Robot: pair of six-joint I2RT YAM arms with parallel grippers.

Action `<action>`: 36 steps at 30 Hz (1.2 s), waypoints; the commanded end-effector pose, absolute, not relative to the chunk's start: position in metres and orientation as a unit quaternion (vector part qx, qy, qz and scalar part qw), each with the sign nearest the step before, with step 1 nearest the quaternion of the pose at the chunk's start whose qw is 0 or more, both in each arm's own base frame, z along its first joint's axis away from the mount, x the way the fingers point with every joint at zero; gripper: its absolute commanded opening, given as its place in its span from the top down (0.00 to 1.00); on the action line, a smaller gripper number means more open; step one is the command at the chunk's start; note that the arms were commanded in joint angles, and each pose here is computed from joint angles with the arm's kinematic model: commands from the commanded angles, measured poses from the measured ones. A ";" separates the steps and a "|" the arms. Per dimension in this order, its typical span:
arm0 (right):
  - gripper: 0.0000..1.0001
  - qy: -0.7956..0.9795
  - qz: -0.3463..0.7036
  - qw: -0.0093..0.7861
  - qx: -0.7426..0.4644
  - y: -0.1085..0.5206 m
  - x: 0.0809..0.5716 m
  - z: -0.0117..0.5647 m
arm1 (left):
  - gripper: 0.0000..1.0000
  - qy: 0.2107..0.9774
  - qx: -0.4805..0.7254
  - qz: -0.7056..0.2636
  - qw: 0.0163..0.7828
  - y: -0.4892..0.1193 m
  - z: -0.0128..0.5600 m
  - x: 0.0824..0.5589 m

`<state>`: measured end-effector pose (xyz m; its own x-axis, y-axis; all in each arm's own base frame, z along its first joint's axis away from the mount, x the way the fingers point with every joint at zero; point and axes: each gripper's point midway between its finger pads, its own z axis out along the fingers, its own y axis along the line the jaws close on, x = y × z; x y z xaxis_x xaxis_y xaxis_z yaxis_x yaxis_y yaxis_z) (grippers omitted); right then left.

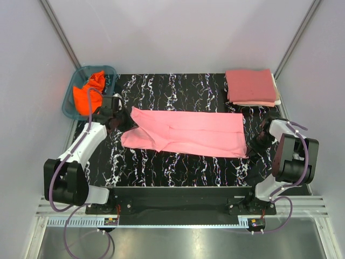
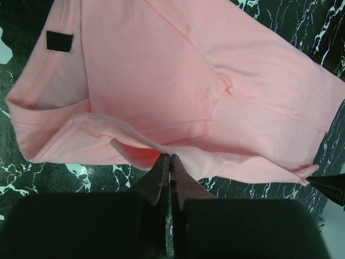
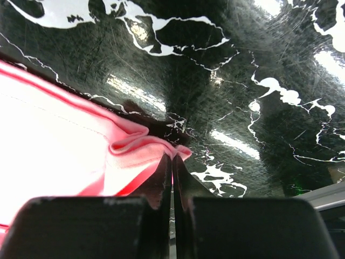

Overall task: Fold and stack the t-shirts
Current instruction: Fold the tshirt

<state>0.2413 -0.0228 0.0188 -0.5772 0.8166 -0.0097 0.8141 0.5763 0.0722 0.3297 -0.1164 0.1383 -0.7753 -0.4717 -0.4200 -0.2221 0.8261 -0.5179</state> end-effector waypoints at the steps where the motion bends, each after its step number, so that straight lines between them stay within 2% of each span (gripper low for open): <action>1: 0.99 0.894 0.044 0.024 0.446 -0.018 0.244 0.027 | 1.00 0.902 -0.168 -0.249 0.310 -0.118 0.163 0.346; 4: 0.96 0.893 0.042 0.020 0.448 -0.017 0.236 0.027 | 1.00 0.901 -0.164 -0.251 0.314 -0.119 0.167 0.345; 7: 0.82 0.893 0.026 0.017 0.448 -0.022 0.235 0.021 | 1.00 0.903 -0.162 -0.253 0.306 -0.120 0.163 0.345; 12: 0.73 0.893 0.022 0.021 0.450 -0.024 0.237 0.034 | 1.00 0.903 -0.153 -0.272 0.294 -0.127 0.163 0.341; 16: 0.54 0.892 0.039 0.047 0.448 -0.019 0.234 0.052 | 1.00 0.903 -0.148 -0.275 0.296 -0.128 0.161 0.336; 22: 0.53 0.870 0.043 0.028 0.491 -0.007 0.206 0.049 | 1.00 0.903 -0.147 -0.285 0.285 -0.132 0.152 0.335; 27: 0.58 0.855 0.022 -0.001 0.518 -0.006 0.191 0.032 | 1.00 0.902 -0.146 -0.285 0.288 -0.132 0.152 0.336; 36: 0.59 0.838 -0.003 0.017 0.546 -0.017 0.198 0.023 | 1.00 0.902 -0.147 -0.285 0.289 -0.132 0.150 0.339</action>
<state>0.1927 -0.0076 0.0263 -0.4381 0.8987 0.0222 0.8987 0.4372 0.0345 0.3298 -0.1284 0.1421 -0.8031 -0.4378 -0.4042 -0.1477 0.8034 -0.5768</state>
